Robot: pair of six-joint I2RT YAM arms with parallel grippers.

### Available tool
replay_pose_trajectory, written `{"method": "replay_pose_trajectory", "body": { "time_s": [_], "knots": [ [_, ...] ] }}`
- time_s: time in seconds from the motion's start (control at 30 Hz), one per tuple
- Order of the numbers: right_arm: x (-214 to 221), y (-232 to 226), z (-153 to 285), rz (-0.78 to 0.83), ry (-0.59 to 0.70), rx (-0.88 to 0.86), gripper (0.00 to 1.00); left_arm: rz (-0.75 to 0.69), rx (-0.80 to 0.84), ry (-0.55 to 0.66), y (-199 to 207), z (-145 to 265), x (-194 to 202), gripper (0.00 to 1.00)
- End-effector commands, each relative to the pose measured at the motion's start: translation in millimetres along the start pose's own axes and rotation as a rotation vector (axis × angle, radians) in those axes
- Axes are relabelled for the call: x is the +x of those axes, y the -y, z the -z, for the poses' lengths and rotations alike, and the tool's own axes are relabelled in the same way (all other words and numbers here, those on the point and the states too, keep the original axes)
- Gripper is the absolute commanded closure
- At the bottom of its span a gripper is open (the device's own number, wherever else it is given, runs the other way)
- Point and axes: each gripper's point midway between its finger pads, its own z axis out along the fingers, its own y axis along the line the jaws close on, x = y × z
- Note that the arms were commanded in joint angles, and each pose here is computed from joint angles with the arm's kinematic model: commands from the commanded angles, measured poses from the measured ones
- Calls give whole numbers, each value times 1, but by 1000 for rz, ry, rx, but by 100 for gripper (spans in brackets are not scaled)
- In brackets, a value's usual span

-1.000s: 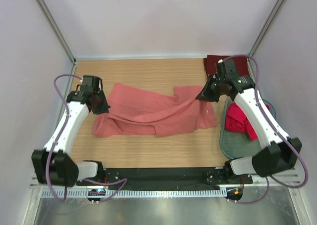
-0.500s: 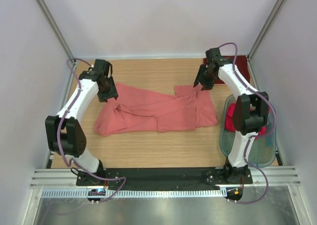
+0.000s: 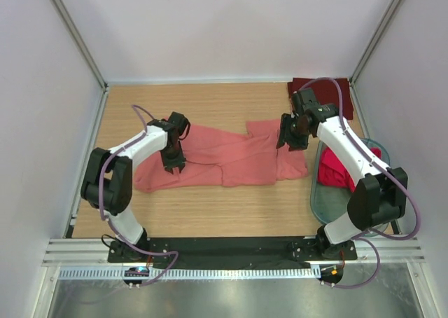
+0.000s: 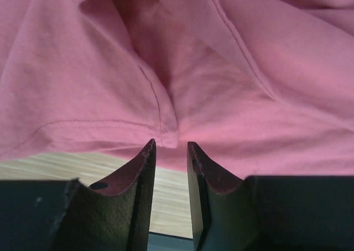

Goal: Fold and stack the t-shirts
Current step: Flatten the tshirt out

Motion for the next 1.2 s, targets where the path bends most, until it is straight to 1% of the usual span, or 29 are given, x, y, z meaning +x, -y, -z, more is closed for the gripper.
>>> {"method": "replay_pose_trajectory", "body": {
  "time_s": [0.0, 0.1, 0.2, 0.27, 0.33, 0.43, 0.67, 0.7, 0.77, 0.83, 0.9, 1.0, 1.1, 1.13, 1.17],
  "knots": [
    [14, 8, 3, 14, -14, 7, 48, 65, -15, 48, 9, -5, -14, 70],
    [18, 8, 7, 15, -4, -11, 49, 61, -14, 45, 11, -11, -14, 70],
    [22, 6, 6, 14, -17, -26, 49, 48, -41, 18, 9, -19, -11, 66],
    [25, 6, 4, 15, -28, -35, 50, 51, -56, 9, 6, -21, -8, 65],
    [28, 5, 2, 14, -36, -40, 50, 58, -67, -2, 1, -22, -1, 66],
    [31, 7, 0, 14, -40, -39, 50, 56, -47, 16, 1, -20, 0, 68],
    [33, 5, -4, 13, -51, -48, 51, 40, -56, -18, 1, -31, 6, 74],
    [33, 5, -4, 13, -53, -48, 51, 43, -56, -13, -1, -28, 6, 74],
    [33, 6, -3, 15, -51, -47, 51, 36, -58, -3, -4, -27, 7, 69],
    [36, 7, -3, 12, -52, -47, 51, 36, -59, 11, -5, -25, 6, 67],
    [37, 6, -3, 11, -53, -51, 51, 34, -54, 0, -4, -25, 8, 66],
    [39, 7, -5, 17, -60, -52, 51, 34, -44, -4, -3, -28, 11, 68],
    [41, 7, -5, 12, -61, -51, 52, 25, -71, 9, -8, -31, 8, 76],
    [42, 8, -6, 12, -64, -50, 52, 19, -85, 23, -10, -29, 3, 82],
    [43, 9, -7, 10, -72, -45, 52, 15, -96, 27, -12, -26, 3, 84]
  ]
}}
